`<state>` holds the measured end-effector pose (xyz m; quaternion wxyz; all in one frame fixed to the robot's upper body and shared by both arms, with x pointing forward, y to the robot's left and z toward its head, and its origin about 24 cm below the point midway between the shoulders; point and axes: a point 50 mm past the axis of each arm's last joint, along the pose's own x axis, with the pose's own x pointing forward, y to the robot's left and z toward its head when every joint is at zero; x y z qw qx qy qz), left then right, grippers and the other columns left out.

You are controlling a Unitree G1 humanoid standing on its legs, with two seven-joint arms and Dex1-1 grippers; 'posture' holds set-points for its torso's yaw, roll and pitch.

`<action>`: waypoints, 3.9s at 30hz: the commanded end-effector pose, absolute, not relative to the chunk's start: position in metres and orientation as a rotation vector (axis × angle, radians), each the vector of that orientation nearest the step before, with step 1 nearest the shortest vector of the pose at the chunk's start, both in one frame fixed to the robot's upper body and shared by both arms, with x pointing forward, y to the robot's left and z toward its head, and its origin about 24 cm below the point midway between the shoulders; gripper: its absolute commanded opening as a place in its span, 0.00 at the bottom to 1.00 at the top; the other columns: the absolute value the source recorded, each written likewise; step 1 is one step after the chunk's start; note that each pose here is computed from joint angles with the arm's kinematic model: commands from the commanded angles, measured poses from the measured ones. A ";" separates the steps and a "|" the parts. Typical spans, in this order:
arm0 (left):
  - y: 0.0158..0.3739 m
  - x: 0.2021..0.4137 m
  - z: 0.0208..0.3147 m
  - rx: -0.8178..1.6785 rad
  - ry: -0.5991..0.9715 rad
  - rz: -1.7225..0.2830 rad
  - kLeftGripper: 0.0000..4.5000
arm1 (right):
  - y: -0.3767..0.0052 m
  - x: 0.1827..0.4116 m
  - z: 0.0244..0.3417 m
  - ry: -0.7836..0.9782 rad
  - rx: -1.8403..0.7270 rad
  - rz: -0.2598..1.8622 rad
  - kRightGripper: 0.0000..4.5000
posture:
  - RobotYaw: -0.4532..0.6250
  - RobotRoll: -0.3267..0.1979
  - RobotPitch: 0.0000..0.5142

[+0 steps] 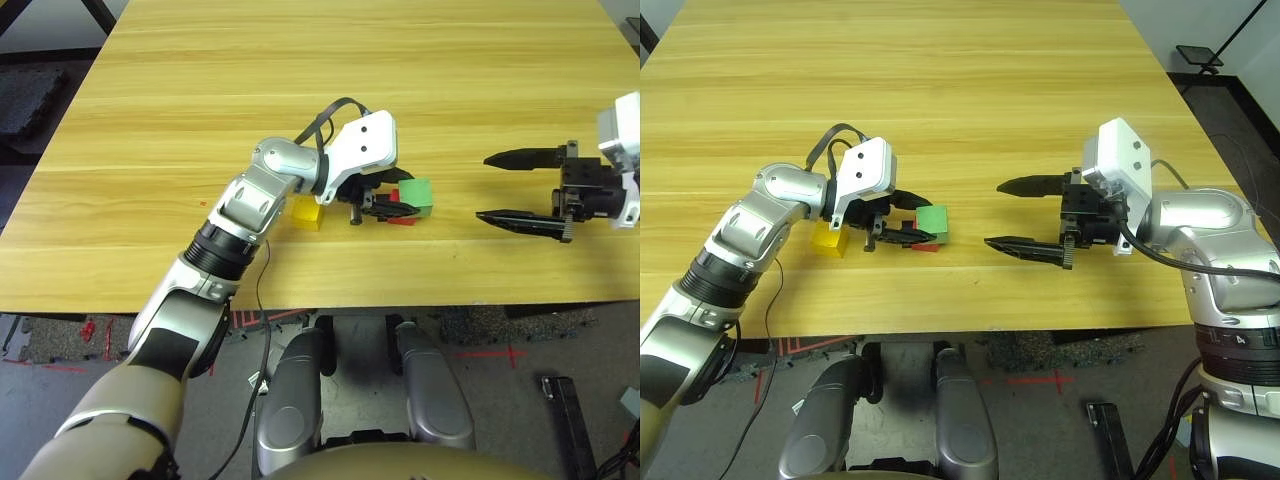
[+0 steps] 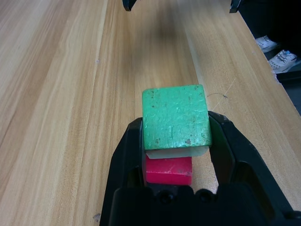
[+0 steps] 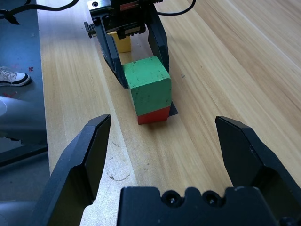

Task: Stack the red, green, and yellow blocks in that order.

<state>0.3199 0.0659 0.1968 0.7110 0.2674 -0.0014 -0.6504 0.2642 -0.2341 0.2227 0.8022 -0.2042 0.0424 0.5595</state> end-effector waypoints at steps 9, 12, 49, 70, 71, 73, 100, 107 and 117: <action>0.063 0.320 0.187 0.594 0.059 -1.442 0.74 | -0.229 0.262 0.219 0.096 -0.422 1.235 1.00 | 0.57 0.78 0.61; 0.062 0.320 0.188 0.577 0.070 -1.433 0.98 | -0.230 0.261 0.219 0.098 -0.419 1.236 1.00 | 0.57 0.78 0.61; 0.140 0.317 0.226 0.587 0.170 -1.291 0.99 | -0.228 0.272 0.212 0.101 -0.417 1.253 1.00 | 0.61 0.78 0.52; 0.203 0.315 0.178 0.657 0.135 -1.290 0.99 | -0.226 0.262 0.217 0.123 -0.425 1.294 1.00 | 0.61 0.76 0.54; 0.205 0.318 0.174 0.658 0.133 -1.282 0.99 | -0.225 0.262 0.217 0.124 -0.422 1.296 1.00 | 0.61 0.76 0.54; 0.210 0.320 0.166 0.732 0.144 -1.302 0.99 | -0.226 0.262 0.217 0.125 -0.423 1.295 1.00 | 0.61 0.75 0.54; 0.208 0.330 0.158 0.604 0.184 -1.278 0.55 | -0.224 0.271 0.209 0.134 -0.433 1.290 1.00 | 0.63 0.75 0.56; 0.208 0.330 0.159 0.588 0.182 -1.259 0.44 | -0.226 0.272 0.206 0.136 -0.439 1.284 1.00 | 0.63 0.75 0.55; 0.188 0.336 0.209 0.493 0.117 -1.193 0.44 | -0.224 0.270 0.206 0.136 -0.437 1.308 1.00 | 0.64 0.76 0.52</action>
